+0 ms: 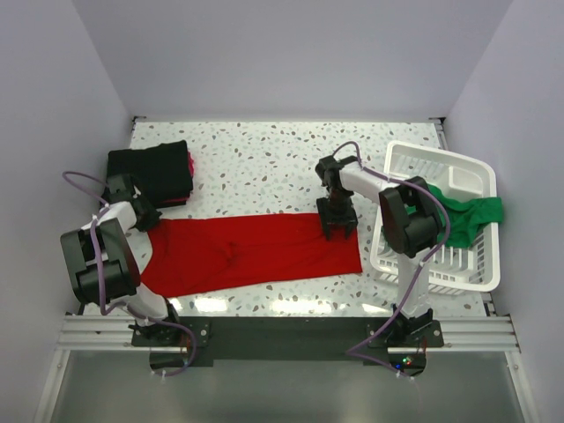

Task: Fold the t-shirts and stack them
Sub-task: Fold the tshirt

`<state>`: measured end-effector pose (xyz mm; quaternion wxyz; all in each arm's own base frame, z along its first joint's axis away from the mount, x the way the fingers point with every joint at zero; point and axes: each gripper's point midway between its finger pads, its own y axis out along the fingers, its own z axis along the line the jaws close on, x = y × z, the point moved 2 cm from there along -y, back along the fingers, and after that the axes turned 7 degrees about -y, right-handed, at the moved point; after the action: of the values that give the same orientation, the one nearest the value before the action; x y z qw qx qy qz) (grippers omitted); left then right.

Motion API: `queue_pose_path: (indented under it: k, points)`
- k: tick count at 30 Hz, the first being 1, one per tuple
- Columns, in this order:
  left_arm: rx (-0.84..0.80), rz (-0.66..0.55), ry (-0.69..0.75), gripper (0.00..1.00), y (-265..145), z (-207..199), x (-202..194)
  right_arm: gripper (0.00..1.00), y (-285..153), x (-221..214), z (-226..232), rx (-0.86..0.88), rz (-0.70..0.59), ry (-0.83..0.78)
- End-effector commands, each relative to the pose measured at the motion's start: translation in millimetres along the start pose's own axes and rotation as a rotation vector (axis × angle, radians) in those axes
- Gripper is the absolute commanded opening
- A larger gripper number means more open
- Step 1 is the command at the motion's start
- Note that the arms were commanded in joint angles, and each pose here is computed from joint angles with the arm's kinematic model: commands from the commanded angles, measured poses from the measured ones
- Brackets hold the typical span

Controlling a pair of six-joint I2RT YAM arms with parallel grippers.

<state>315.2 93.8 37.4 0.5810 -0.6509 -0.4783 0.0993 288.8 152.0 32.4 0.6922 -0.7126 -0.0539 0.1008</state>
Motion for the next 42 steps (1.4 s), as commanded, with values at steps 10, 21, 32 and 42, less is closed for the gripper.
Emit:
queue_pose_path:
  k: [10, 21, 32, 42]
  points:
    - [0.03, -0.087, 0.074, 0.0, 0, 4, 25, 0.6, 30, -7, -5, -0.038, 0.089, 0.003]
    - [-0.078, -0.063, 0.148, 0.0, 0, -18, 34, 0.6, 32, -4, -6, -0.046, 0.098, 0.006]
    - [0.015, -0.065, 0.163, 0.25, -7, -3, 36, 0.61, 33, -3, -6, -0.046, 0.101, -0.008]
    - [0.069, -0.098, 0.143, 0.77, -43, 3, 39, 0.66, 2, 11, 1, -0.001, 0.034, -0.078]
